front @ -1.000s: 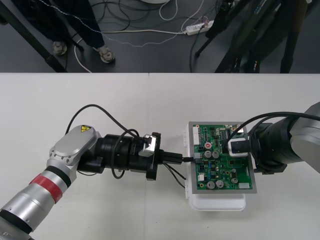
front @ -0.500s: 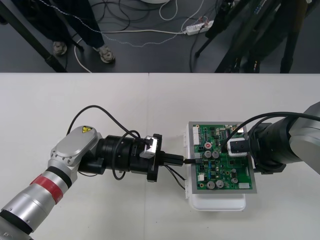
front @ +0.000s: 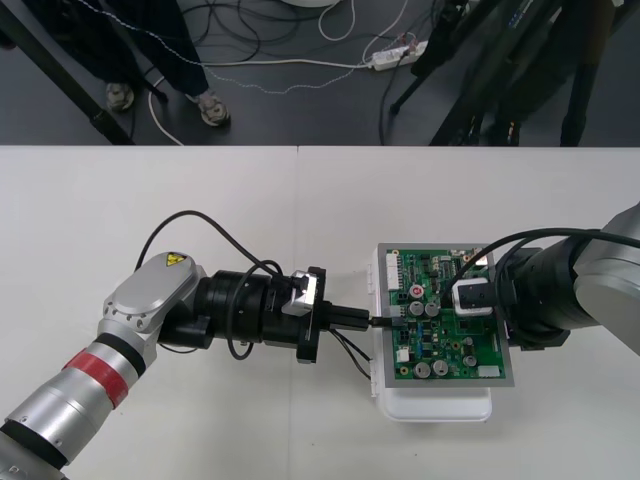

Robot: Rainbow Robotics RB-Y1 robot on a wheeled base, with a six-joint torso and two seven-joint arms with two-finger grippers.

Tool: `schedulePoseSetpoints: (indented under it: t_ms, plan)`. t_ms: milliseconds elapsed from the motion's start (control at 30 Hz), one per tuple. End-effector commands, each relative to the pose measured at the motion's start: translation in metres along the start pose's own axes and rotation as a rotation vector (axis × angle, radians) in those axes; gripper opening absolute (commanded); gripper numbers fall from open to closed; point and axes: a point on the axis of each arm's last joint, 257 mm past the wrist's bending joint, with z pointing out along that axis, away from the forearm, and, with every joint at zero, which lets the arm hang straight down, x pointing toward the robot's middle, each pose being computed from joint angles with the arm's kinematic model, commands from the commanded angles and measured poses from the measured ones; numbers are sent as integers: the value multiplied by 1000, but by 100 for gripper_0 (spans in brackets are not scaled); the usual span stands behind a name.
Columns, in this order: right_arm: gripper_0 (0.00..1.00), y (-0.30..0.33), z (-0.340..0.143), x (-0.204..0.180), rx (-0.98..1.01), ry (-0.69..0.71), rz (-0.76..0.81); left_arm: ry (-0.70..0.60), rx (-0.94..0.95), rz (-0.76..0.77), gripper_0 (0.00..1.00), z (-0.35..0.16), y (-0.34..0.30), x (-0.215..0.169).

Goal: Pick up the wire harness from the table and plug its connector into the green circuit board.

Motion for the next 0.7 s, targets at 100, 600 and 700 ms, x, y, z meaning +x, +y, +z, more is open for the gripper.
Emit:
schedulePoseSetpoints:
  t_ms: [100,600,700]
  plan:
    - [100,9,4,-10,-15,-14,31,-31,-22,-13,0,22,0,-5]
    - [100,10,4,-10,-17,-14,29,-59,-10,4,0,35,-4,-12]
    - [100,9,4,-9,-16,-14,30,-65,-8,10,0,38,-5,-15]
